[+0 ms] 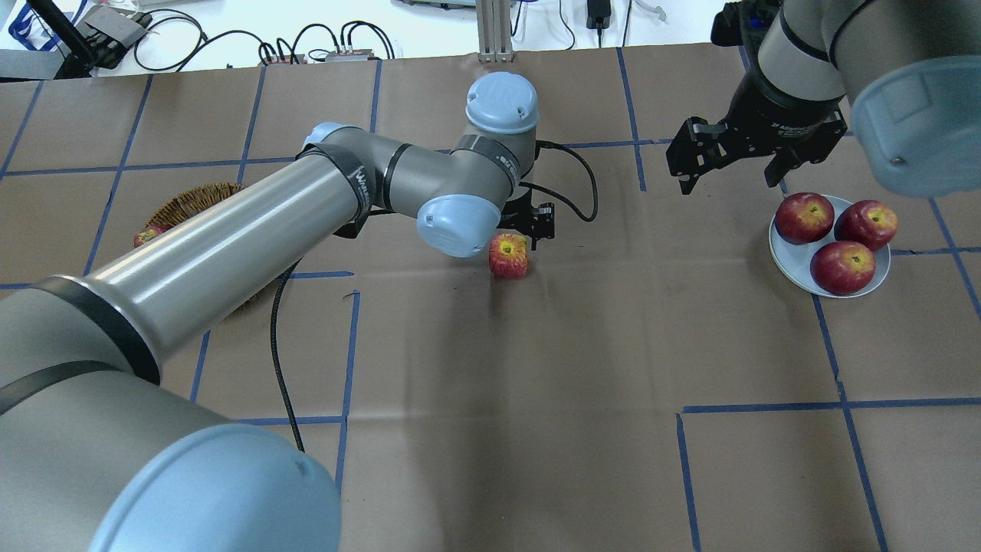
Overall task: Transfer apple from basket to plate
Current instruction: 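Set the apple on the table, open and withdraw the left gripper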
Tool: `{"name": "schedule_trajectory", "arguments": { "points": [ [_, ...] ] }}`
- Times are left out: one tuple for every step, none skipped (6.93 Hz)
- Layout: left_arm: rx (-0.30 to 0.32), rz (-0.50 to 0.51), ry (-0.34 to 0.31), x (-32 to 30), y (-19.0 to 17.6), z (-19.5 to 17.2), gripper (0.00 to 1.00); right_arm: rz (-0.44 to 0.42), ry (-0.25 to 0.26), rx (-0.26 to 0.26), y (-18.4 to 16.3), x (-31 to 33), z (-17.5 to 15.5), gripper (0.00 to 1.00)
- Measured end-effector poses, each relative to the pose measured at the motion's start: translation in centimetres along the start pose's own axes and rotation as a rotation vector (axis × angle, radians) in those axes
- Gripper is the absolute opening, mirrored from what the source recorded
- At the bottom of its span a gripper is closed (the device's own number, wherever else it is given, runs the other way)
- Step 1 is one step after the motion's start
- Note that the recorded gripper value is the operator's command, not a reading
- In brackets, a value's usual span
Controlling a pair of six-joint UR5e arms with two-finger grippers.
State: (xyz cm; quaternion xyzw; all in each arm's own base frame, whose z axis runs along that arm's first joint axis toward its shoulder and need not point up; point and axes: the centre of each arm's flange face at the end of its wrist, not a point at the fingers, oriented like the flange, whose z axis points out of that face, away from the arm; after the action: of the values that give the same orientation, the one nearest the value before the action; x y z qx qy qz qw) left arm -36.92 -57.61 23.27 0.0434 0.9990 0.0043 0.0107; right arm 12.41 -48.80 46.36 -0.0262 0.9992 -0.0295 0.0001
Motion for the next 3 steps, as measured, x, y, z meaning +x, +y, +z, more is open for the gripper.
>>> {"name": "schedule_trajectory", "arguments": {
  "points": [
    [-0.003,-0.02,-0.003,-3.5,0.3,-5.0,0.99,0.0,0.0,0.0,0.0,0.0,0.0,1.0],
    [-0.002,-0.025,-0.006,-7.7,1.5,-10.3,0.99,0.0,0.0,0.0,0.0,0.0,0.0,1.0],
    [0.01,-0.02,-0.008,-12.6,3.1,-15.2,0.99,-0.001,0.0,0.002,0.0,-0.1,0.0,1.0]
  ]
}}
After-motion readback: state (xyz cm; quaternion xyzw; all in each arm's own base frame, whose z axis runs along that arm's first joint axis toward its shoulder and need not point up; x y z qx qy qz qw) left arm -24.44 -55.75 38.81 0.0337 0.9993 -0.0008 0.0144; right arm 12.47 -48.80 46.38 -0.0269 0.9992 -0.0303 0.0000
